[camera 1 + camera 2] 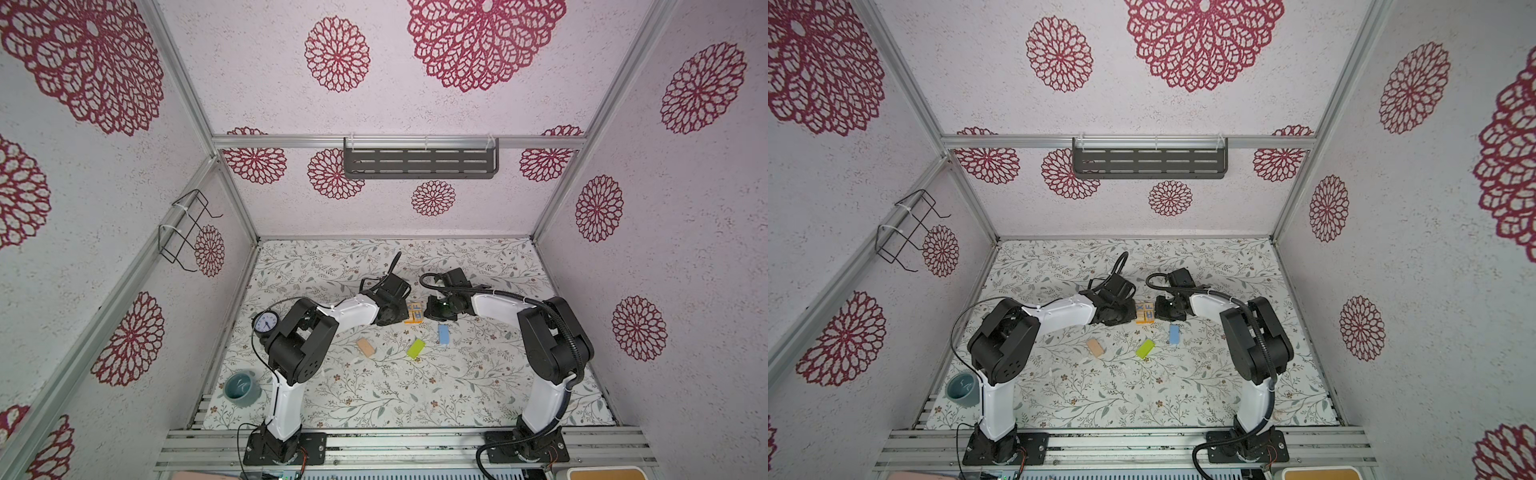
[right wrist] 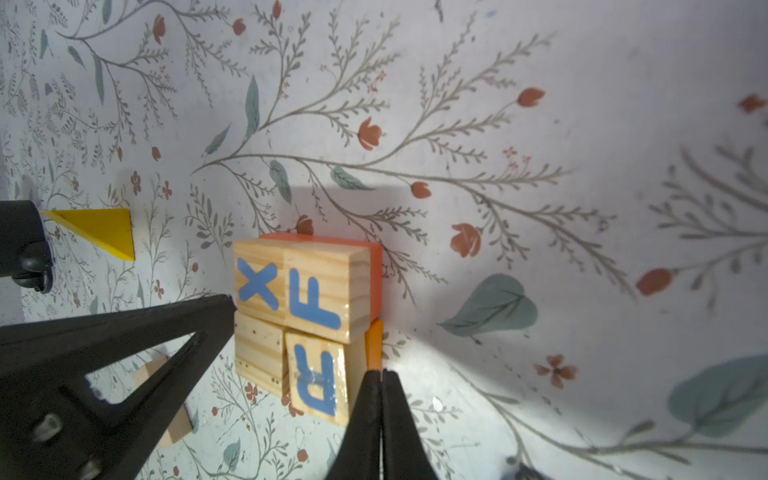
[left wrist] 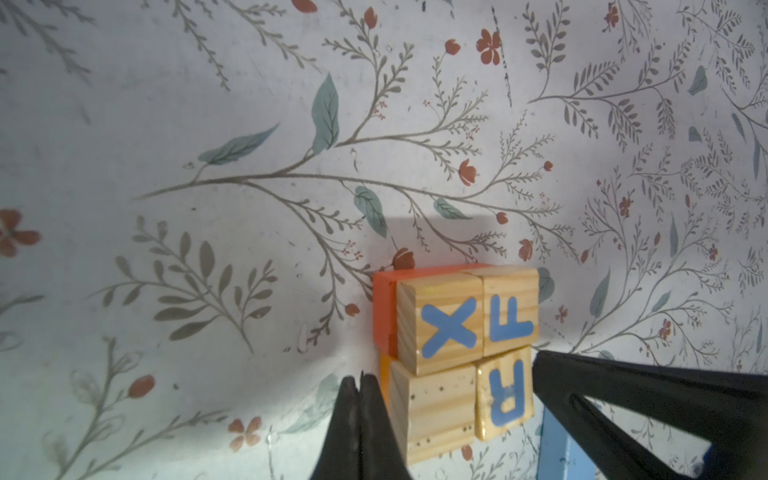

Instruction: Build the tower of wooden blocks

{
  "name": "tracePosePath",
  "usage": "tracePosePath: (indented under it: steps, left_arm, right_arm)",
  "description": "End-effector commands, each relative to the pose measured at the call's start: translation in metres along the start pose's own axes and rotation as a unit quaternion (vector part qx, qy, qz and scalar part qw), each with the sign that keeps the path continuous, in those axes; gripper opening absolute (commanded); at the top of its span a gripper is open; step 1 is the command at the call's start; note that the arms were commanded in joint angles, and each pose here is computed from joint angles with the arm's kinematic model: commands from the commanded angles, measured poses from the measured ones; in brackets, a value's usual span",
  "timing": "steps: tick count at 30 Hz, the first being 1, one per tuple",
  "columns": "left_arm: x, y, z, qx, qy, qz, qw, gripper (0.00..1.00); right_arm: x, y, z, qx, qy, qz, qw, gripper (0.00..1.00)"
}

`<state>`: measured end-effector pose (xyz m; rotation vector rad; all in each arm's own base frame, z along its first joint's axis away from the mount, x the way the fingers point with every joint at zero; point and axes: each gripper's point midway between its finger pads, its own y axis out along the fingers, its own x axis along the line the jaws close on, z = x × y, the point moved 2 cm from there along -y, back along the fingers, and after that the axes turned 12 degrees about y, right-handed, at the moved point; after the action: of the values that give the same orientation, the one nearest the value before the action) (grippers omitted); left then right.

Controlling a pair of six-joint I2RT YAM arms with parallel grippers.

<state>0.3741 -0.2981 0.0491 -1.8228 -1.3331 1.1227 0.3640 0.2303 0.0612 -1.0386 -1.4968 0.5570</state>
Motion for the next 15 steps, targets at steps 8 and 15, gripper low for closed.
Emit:
tracePosePath:
  steps: [8,15]
  left_arm:
    - [-0.0220,-0.0056,-0.0100,-0.018,0.000,0.024,1.000,0.00]
    - [-0.0247,-0.0049,-0.0095,-0.019,0.001,0.024,1.000,0.00]
  right_arm:
    - [0.0176,-0.0056,-0.0053,-0.007,-0.003,-0.023,1.000,0.08]
    - [0.0181,-0.0065,-0.0054,-0.008,-0.003,-0.023,1.000,0.08]
